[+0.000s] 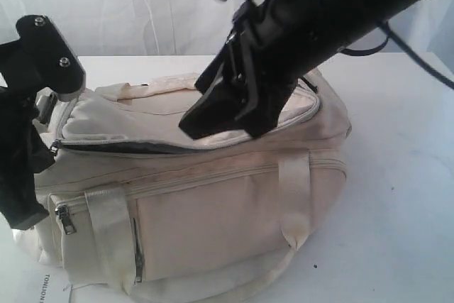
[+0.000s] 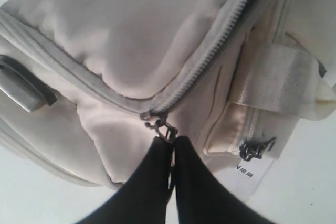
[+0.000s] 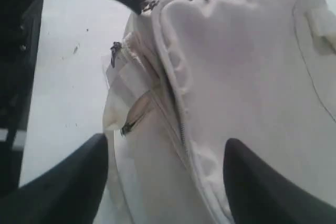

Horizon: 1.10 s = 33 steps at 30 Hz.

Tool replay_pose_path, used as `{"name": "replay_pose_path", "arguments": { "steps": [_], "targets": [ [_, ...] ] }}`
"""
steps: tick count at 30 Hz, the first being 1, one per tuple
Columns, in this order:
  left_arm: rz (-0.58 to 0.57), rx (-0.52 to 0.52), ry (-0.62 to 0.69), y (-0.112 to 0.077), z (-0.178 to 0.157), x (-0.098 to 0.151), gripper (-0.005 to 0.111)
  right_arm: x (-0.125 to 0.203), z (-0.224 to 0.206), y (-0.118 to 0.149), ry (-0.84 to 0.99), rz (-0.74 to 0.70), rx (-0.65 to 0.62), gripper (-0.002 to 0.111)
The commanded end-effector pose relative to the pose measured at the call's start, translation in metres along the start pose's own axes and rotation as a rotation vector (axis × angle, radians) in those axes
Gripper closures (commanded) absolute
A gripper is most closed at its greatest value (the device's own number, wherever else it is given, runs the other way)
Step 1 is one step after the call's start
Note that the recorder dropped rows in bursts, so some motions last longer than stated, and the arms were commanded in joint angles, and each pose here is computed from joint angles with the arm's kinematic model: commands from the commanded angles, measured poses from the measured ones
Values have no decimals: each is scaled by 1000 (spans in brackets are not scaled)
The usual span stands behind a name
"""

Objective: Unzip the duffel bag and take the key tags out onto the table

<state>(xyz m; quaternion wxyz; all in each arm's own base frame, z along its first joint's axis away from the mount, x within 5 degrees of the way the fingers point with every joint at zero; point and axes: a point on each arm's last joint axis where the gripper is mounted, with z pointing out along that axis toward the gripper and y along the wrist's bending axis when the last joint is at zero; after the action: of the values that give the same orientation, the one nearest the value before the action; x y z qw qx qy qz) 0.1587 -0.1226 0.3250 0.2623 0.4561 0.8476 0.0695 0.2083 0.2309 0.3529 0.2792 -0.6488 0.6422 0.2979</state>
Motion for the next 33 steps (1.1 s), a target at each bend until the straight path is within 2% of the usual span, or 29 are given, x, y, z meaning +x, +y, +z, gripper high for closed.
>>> {"name": "replay_pose_path", "arguments": {
  "steps": [1,4,8,10,15,20,26,33],
  "targets": [
    [-39,11,-31,3,-12,9,107,-10,16,18,70,-144,43,49],
    [-109,11,-62,12,-16,15,107,-19,24,27,47,-167,54,48],
    [-95,178,-157,10,-18,12,107,-28,34,34,-8,-189,103,43],
    [-95,221,-176,11,-16,12,107,-30,44,36,-29,-199,128,42],
    [-124,251,-185,17,-15,14,107,-25,70,40,-29,-240,181,42],
    [-120,330,-192,16,-16,17,107,-23,96,42,-28,-270,213,44],
    [-167,341,-162,21,-15,23,107,-20,114,39,-25,-225,219,60],
    [-161,335,-162,23,-15,24,107,-18,119,37,-27,-166,224,90]
  ]
}}
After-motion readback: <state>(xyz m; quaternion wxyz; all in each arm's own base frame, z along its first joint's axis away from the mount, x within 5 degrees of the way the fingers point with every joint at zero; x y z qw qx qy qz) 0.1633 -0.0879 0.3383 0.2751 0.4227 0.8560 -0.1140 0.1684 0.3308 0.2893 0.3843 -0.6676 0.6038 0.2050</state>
